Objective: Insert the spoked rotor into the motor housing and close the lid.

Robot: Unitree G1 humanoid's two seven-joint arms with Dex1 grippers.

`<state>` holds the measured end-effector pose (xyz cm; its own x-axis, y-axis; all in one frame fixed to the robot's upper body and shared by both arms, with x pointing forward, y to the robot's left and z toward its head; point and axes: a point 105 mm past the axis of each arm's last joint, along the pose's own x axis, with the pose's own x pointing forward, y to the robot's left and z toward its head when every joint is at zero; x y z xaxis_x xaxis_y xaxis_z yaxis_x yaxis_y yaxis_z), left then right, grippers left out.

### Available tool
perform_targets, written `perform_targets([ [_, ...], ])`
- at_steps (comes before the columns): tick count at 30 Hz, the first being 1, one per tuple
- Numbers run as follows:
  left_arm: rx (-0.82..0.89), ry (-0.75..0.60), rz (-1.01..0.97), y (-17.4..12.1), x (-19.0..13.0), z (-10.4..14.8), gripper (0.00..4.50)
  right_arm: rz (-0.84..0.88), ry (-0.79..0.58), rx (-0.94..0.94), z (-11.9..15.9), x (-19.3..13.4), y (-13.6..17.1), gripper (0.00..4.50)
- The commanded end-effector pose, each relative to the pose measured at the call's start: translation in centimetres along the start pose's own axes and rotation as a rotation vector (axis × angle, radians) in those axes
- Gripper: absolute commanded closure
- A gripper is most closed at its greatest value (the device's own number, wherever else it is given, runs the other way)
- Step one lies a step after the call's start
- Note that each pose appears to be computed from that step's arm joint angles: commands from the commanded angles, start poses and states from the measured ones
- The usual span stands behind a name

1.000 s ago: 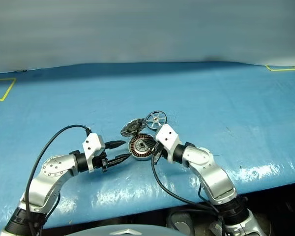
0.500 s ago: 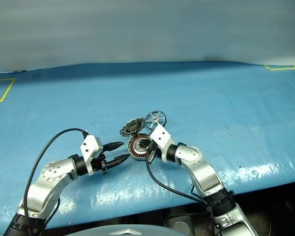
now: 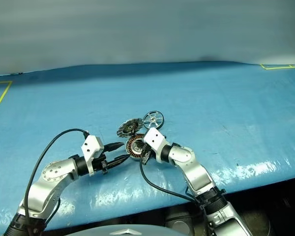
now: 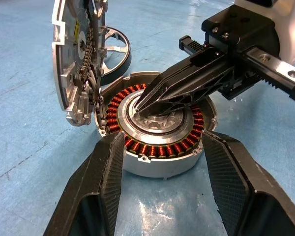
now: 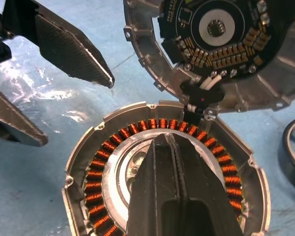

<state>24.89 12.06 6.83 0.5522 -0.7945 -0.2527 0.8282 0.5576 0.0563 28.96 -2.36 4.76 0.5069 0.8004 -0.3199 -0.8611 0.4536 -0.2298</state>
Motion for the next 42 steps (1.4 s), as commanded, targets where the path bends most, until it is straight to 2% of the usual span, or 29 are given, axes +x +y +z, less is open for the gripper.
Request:
perform_targets([
  [1,0.034,-0.029,-0.021,-0.4,0.3,1.1,1.85,0.087,0.244,-0.026,-6.4,-0.7,2.6,4.48],
  [7,0.041,-0.032,-0.023,-0.5,0.4,1.2,1.85,0.026,0.143,0.139,-4.8,-0.3,1.9,4.48],
  [9,0.040,-0.035,-0.026,-0.6,0.5,1.3,1.85,0.034,0.211,0.105,-5.9,-0.4,2.0,4.48],
  [12,0.039,-0.038,-0.031,-0.7,0.6,1.3,1.85,0.032,0.411,-0.063,-9.4,-1.1,1.8,4.48],
  [16,0.040,-0.042,-0.033,-0.8,0.7,1.4,1.85,0.008,0.415,-0.027,-9.5,-1.3,1.6,4.48],
  [18,0.041,-0.041,-0.030,-0.7,0.7,1.4,1.85,-0.007,0.335,0.042,-8.2,-1.0,1.5,4.48],
  [21,0.041,-0.038,-0.032,-0.8,0.7,1.3,1.85,-0.057,0.086,0.254,-4.2,-0.5,0.6,4.48],
  [24,0.038,-0.040,-0.033,-0.8,0.8,1.3,1.85,-0.064,-0.045,0.351,-2.0,-0.9,-0.2,4.48],
  [28,0.041,-0.037,-0.036,-0.9,0.8,1.3,1.85,0.015,-0.096,0.384,-0.7,-1.3,0.3,4.48],
  [33,0.043,-0.037,-0.037,-0.8,1.0,1.4,1.85,-0.009,-0.082,0.369,-0.8,-0.9,0.1,4.48],
  [42,0.041,-0.029,-0.035,-0.8,0.9,1.3,1.85,-0.011,-0.178,0.450,1.0,-1.0,-0.4,4.48],
])
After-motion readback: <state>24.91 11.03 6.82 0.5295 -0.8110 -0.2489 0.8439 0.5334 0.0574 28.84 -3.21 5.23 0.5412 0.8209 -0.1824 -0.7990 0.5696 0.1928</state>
